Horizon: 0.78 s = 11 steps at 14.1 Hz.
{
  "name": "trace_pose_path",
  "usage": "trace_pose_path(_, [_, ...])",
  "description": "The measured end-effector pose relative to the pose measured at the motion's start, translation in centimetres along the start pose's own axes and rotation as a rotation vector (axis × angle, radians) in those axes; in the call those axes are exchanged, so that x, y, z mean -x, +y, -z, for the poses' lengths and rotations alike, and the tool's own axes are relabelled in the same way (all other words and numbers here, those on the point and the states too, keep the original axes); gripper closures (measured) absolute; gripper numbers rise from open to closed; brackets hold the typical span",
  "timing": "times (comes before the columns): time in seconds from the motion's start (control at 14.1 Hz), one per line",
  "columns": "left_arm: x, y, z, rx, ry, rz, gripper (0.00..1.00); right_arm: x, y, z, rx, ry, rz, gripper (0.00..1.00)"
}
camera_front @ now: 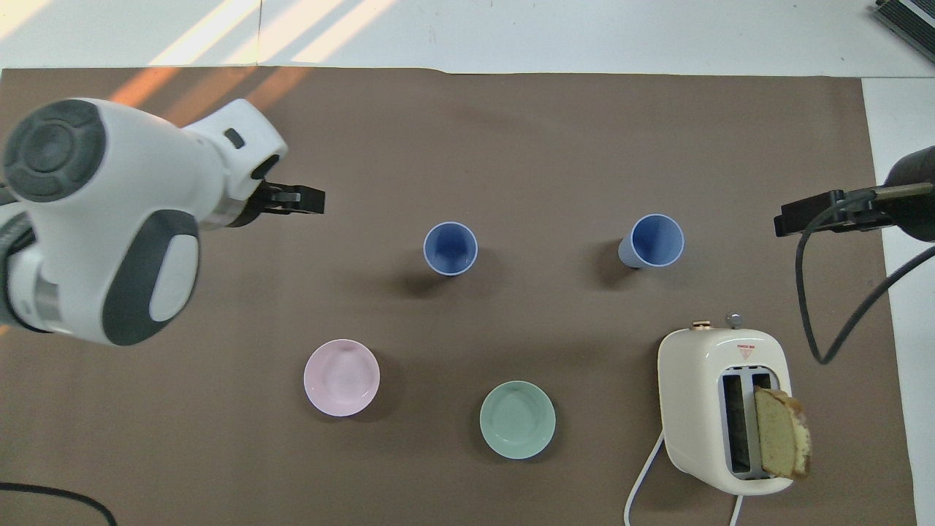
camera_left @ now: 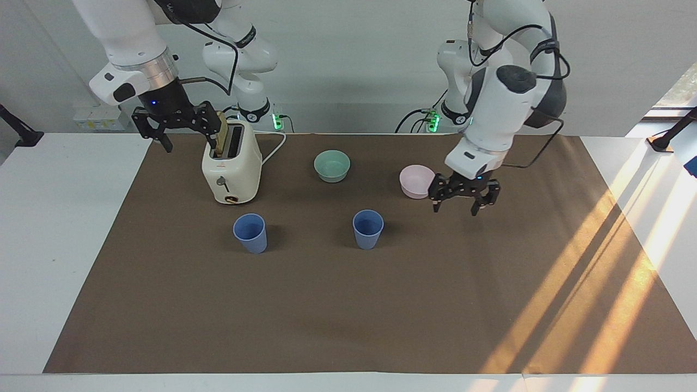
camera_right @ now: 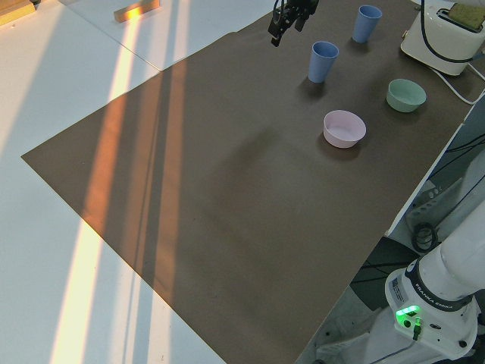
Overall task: Stack blue cups with both arms
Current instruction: 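Retract the left gripper while the right gripper grasps the other cup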
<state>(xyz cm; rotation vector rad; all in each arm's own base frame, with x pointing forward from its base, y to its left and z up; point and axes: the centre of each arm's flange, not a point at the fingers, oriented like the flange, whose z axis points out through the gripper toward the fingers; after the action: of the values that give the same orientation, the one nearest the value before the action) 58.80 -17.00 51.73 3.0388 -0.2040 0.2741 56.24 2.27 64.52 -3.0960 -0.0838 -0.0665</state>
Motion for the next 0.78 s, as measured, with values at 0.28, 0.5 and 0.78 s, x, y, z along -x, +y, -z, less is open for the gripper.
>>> trace_pose_path(0.28, [0.6, -10.5, 6.4, -0.024, -0.013, -0.094, 0.0, 0.0, 0.0, 0.0, 0.0, 0.0, 0.0, 0.0])
trace_pose_path(0.5, [1.0, -14.8, 12.2, -0.03, -0.041, -0.115, 0.0, 0.0, 0.0, 0.0, 0.0, 0.0, 0.0, 0.0])
trace_pose_path(0.78, [2.1, -14.8, 14.2, -0.014, -0.124, -0.117, 0.0, -1.0, 0.0, -3.1, 0.001, 0.033, 0.0, 0.0])
